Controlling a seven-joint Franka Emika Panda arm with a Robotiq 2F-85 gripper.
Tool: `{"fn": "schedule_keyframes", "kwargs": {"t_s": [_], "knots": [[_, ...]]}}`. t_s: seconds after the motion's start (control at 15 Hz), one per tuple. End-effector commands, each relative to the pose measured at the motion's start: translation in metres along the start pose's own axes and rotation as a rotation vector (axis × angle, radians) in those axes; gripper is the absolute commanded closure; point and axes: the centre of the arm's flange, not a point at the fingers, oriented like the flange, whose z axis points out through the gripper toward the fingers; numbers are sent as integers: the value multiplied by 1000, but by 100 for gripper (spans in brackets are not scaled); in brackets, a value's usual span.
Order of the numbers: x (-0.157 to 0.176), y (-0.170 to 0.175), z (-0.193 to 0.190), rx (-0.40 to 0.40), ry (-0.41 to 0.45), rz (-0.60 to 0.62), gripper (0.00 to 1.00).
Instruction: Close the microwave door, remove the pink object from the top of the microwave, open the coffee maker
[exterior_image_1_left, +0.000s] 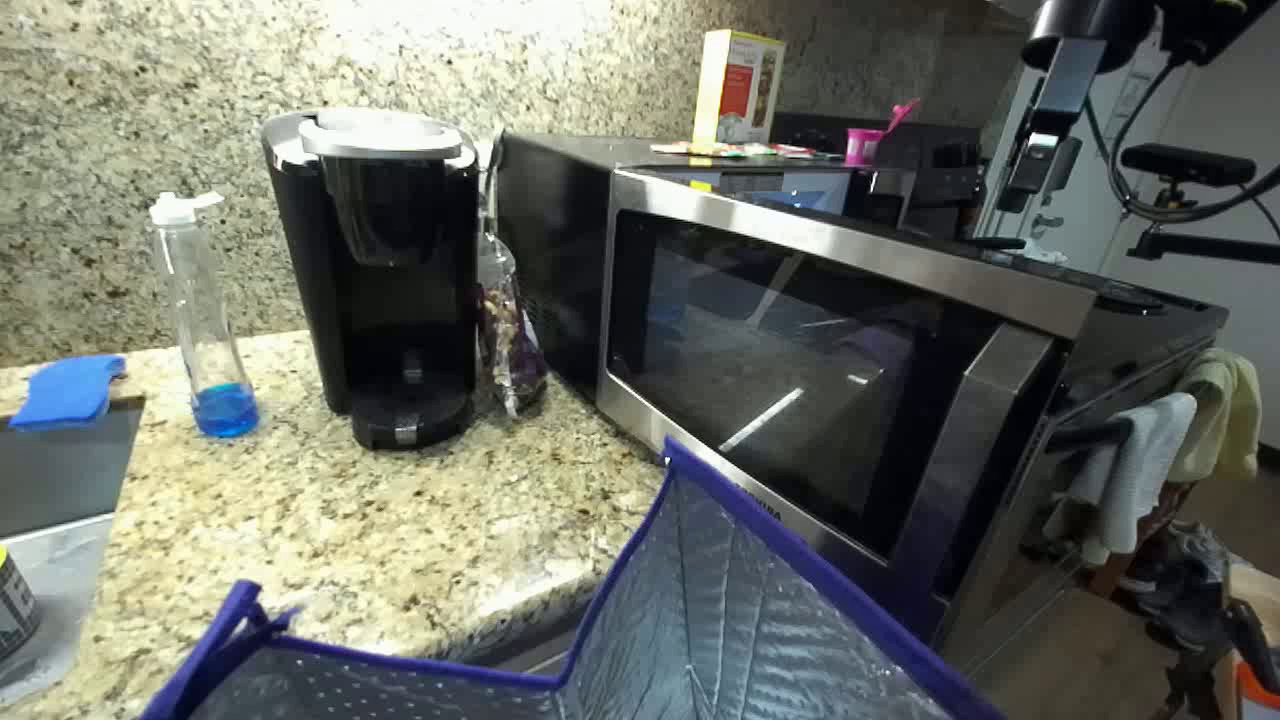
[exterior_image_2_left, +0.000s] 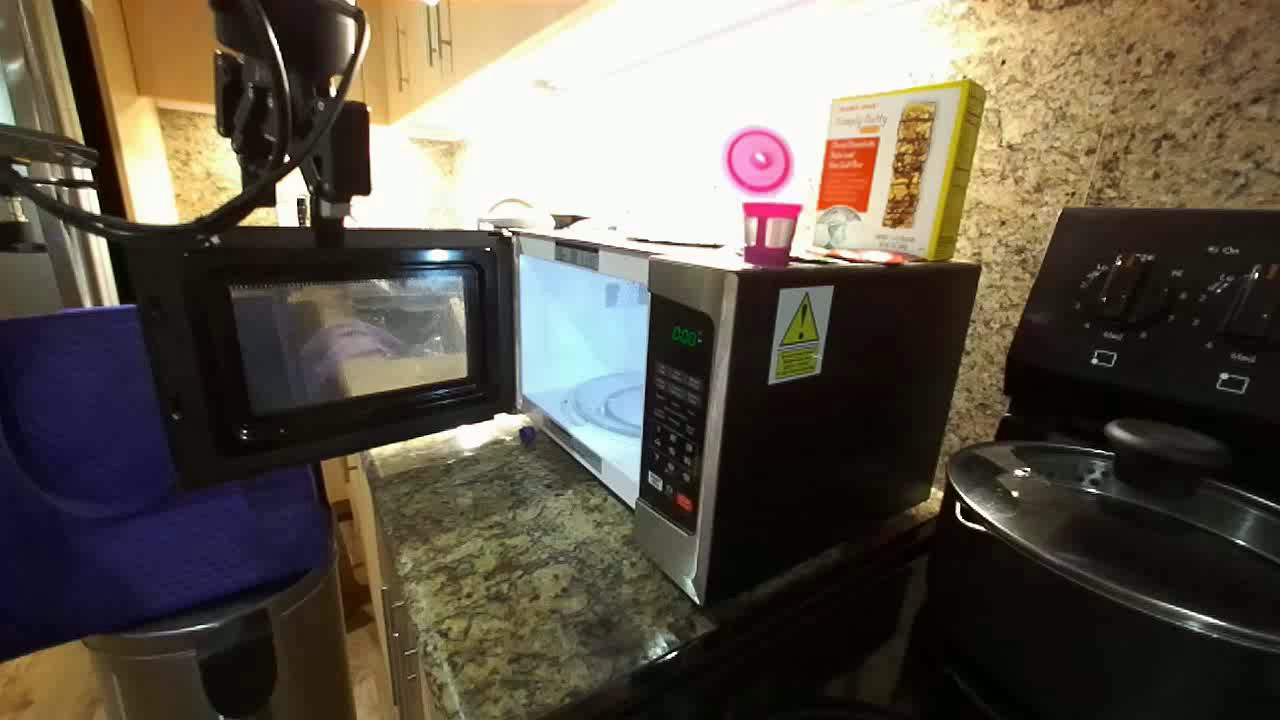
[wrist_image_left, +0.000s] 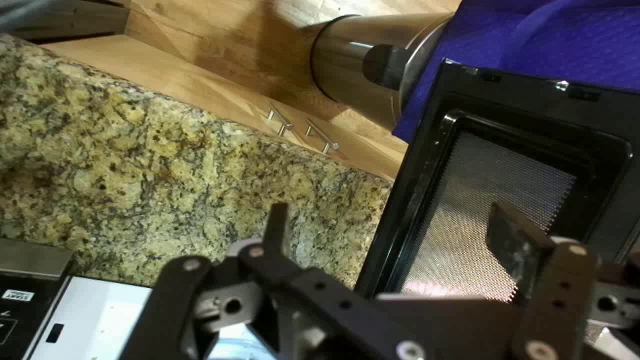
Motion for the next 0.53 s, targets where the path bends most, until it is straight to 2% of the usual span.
{"fn": "schedule_keyframes", "kwargs": {"t_s": [0.0,0.33,0.47], "knots": [[0,0,0,0,0,0,0],[0,0,0,0,0,0,0],[-5,-5,-13,-33,5,26,0]]}}
